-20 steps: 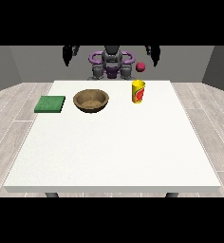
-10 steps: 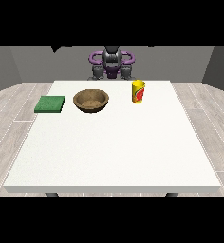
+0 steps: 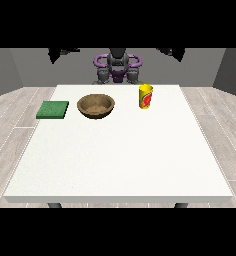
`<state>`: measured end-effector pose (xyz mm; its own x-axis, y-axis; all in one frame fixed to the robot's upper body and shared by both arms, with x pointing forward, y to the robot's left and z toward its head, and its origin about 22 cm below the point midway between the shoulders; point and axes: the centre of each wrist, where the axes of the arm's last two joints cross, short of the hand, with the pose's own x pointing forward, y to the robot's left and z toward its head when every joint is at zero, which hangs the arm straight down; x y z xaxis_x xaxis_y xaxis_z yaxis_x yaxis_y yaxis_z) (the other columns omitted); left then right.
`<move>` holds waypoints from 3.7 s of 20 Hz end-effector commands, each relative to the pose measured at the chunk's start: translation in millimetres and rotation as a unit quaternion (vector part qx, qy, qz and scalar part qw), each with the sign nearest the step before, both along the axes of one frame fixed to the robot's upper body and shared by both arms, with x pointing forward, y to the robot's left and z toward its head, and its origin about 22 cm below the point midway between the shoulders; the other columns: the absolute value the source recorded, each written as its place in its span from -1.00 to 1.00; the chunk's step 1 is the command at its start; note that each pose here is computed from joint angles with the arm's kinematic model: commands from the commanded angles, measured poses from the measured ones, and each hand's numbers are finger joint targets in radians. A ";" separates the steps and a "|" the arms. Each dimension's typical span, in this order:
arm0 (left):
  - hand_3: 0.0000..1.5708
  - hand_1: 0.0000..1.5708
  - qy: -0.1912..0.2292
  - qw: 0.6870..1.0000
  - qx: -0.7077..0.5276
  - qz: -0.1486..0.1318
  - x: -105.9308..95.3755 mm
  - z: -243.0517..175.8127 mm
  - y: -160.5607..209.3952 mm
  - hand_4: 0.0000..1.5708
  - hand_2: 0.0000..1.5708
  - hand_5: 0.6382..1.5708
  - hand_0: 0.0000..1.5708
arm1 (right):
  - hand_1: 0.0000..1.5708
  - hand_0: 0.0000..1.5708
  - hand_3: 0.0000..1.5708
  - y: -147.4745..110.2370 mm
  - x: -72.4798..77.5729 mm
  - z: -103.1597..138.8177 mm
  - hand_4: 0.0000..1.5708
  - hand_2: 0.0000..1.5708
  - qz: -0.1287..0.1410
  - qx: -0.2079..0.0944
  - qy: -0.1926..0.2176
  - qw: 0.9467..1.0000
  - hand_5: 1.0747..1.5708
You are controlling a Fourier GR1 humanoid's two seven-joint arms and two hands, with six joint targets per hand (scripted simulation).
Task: Pick the cup and pour the ball into the bowl, then pick the bowl and place it on the pad
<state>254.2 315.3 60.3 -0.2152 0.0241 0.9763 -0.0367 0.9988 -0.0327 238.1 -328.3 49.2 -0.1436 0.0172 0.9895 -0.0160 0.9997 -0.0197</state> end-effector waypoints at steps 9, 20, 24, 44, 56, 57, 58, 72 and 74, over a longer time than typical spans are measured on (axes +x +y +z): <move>-1.00 -1.00 -0.051 0.999 0.010 0.007 12.8 -85.1 -44.4 -1.00 -1.00 0.89 -1.00 | -1.00 -1.00 -1.00 3.4 24.7 -4.3 -1.00 -1.00 0.016 -0.001 -0.053 0.998 1.00; -1.00 -1.00 -0.085 0.995 0.027 0.047 59.7 -117.9 -54.5 -1.00 -1.00 0.88 -1.00 | -1.00 -1.00 -1.00 -13.5 37.0 -10.6 -1.00 -1.00 0.035 0.002 -0.082 0.996 1.00; -1.00 -1.00 -0.071 0.995 0.038 0.062 42.1 -153.0 -58.1 -1.00 -1.00 0.89 -1.00 | -1.00 -1.00 -1.00 -2.8 20.1 -32.2 -1.00 -1.00 0.048 0.002 -0.075 0.996 1.00; 1.00 0.69 -0.087 0.971 0.205 0.092 30.1 -187.3 -81.0 0.91 1.00 0.29 0.69 | -1.00 -1.00 -1.00 -42.9 38.5 -2.6 -1.00 -1.00 0.025 -0.008 -0.088 0.996 1.00; 1.00 0.86 -0.013 0.885 0.449 0.119 123.0 -40.0 19.5 1.00 1.00 0.38 0.86 | -1.00 -1.00 -1.00 -69.8 25.8 -42.4 -1.00 -1.00 -0.007 0.004 0.017 1.000 0.99; 1.00 0.86 0.010 0.881 0.463 0.092 119.9 -57.1 -8.1 1.00 1.00 0.41 0.86 | -1.00 -1.00 -1.00 -48.0 12.7 -74.0 -1.00 -1.00 -0.008 0.010 0.052 0.999 0.99; 1.00 0.88 -0.005 0.873 0.475 0.113 120.5 -53.7 1.5 1.00 1.00 0.37 0.88 | -1.00 -1.00 -1.00 -63.3 24.2 -48.2 -1.00 -1.00 0.001 0.007 0.027 1.000 0.99; 1.00 0.93 -0.031 0.773 0.614 0.155 163.9 -6.8 -110.5 1.00 1.00 0.23 0.93 | -1.00 -1.00 -1.00 -55.1 34.0 -56.7 -1.00 -1.00 0.029 0.018 0.023 0.999 1.00; 1.00 0.99 -0.025 0.741 0.661 0.118 159.1 -15.4 -142.6 1.00 1.00 0.22 0.99 | -1.00 -1.00 -1.00 -70.1 17.8 -72.5 -1.00 -1.00 0.022 0.023 0.058 0.998 1.00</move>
<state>412.1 199.7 42.9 -0.0933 -0.9625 0.2548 -0.2532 0.2704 0.9288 264.2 -398.4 -10.9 -0.0753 -0.0203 0.9970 -0.0494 0.9986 0.0166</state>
